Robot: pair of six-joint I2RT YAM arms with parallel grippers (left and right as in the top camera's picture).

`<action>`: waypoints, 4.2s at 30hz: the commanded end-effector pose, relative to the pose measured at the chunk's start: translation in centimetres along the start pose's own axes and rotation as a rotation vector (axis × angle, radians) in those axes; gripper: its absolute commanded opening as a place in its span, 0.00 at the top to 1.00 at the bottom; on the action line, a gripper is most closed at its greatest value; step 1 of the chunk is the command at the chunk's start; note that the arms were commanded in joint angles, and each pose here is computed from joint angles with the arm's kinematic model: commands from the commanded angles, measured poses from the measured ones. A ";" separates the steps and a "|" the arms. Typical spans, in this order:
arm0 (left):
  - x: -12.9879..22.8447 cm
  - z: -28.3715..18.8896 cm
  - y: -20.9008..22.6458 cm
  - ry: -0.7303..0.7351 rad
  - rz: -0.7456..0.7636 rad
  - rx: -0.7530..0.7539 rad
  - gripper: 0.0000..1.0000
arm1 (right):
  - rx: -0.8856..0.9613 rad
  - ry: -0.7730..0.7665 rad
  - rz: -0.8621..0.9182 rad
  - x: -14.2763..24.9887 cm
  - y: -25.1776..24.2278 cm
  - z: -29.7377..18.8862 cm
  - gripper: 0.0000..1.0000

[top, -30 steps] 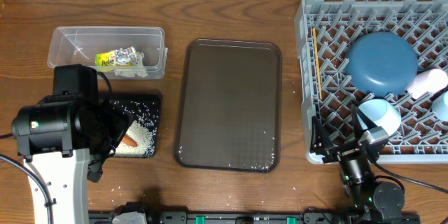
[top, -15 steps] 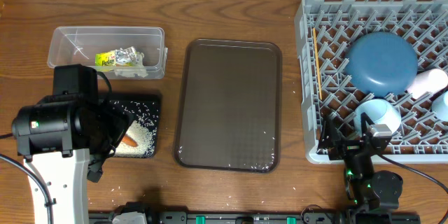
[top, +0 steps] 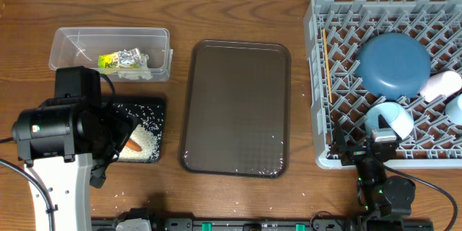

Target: Sort waste into correct bins and load items into the dishwasher rack

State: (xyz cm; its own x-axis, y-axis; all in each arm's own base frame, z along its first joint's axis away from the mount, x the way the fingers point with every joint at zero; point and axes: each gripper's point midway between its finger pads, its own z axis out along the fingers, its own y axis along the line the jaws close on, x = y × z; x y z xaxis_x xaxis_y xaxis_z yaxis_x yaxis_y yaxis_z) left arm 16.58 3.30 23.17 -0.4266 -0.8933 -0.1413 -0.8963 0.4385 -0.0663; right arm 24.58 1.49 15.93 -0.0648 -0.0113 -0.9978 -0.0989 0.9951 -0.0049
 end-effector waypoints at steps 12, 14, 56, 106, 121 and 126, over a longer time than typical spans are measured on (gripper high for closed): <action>0.0 0.0 0.5 -0.002 0.008 -0.019 0.02 | 0.055 0.001 -0.005 0.1 -1.2 -0.1 0.01; 0.0 0.0 0.5 -0.002 0.008 -0.019 0.02 | 0.056 0.001 -0.005 0.1 -1.2 -0.1 0.01; 0.6 -2.7 1.8 -0.314 0.110 0.373 0.02 | 0.055 0.002 -0.005 0.1 -1.2 -0.1 0.01; -0.7 10.2 -6.9 -1.097 0.774 0.749 0.02 | 0.055 0.002 -0.005 0.1 -1.2 -0.1 0.01; -1.2 10.3 -6.6 -1.112 0.764 0.714 0.02 | 0.055 0.002 -0.005 0.1 -1.2 -0.1 0.01; -1.2 10.2 -6.6 -1.112 0.764 0.715 0.02 | 0.055 0.002 -0.005 0.1 -1.2 -0.1 0.01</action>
State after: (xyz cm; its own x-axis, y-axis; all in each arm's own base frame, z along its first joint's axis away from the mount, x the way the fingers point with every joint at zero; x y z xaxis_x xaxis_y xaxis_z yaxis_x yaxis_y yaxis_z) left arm 24.30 2.02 15.37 -0.1077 -0.0718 -0.9916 -0.1008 0.9930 -0.0610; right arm 24.63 0.43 15.90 -0.0666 -0.0082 -0.9977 -0.0505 0.9987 -0.0048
